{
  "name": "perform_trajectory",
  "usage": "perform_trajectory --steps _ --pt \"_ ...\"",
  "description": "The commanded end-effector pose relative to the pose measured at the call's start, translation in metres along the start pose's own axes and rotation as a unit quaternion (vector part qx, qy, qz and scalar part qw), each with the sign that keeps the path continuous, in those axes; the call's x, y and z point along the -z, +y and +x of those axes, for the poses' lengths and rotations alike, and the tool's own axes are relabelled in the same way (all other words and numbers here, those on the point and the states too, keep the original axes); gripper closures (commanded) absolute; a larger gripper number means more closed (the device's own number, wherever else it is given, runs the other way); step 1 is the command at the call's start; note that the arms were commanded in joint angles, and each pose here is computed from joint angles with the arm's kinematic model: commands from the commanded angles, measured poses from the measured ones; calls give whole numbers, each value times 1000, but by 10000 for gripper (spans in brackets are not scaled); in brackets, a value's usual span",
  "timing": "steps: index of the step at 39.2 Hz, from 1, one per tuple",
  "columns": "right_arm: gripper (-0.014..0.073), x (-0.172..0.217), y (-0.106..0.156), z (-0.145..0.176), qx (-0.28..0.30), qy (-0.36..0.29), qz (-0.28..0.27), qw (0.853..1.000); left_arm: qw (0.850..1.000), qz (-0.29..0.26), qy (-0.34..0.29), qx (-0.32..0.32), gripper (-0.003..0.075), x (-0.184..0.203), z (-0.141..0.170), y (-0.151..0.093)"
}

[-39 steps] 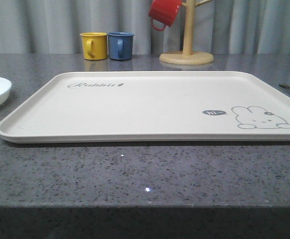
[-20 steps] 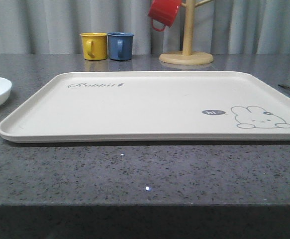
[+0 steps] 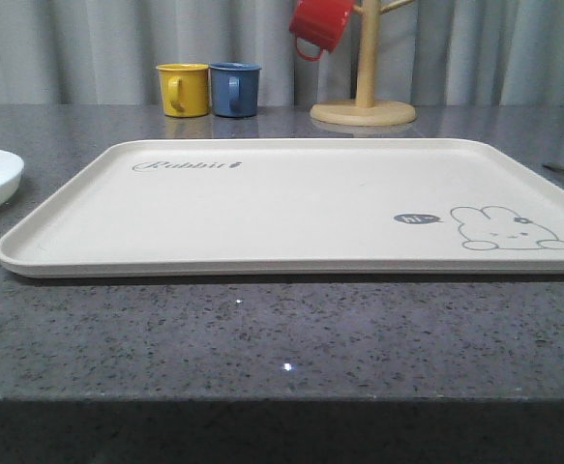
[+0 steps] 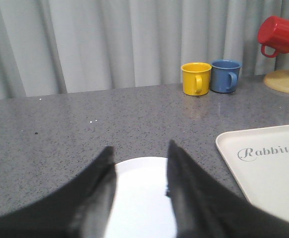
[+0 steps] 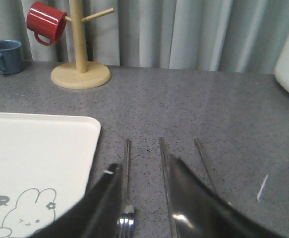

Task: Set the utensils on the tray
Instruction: 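Close the left gripper on the white plate's rim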

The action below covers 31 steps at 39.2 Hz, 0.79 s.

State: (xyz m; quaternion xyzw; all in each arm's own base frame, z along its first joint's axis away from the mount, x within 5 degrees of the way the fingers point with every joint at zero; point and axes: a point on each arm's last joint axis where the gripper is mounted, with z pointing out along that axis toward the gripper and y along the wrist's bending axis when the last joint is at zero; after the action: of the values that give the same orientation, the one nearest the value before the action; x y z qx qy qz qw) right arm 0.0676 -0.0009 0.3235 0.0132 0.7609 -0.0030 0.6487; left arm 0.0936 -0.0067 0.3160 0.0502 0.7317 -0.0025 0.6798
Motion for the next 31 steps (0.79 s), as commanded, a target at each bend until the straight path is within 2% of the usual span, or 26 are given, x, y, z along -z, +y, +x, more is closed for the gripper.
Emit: perform_trajectory --steps 1,4,20,26,31 --pt "76 2 0 -18 3 -47 3 999 999 -7 -50 6 166 1 -18 2" --pt "-67 2 0 -18 3 -47 3 999 999 -7 -50 6 51 1 -18 2" --pt "-47 2 0 -18 3 -47 3 999 998 -9 -61 9 37 0 -23 2" --pt "-47 2 0 -18 3 -47 3 999 1000 10 4 9 37 -15 -37 1" --pt "-47 2 0 -18 3 -47 3 999 992 40 118 4 37 -46 -47 -4"
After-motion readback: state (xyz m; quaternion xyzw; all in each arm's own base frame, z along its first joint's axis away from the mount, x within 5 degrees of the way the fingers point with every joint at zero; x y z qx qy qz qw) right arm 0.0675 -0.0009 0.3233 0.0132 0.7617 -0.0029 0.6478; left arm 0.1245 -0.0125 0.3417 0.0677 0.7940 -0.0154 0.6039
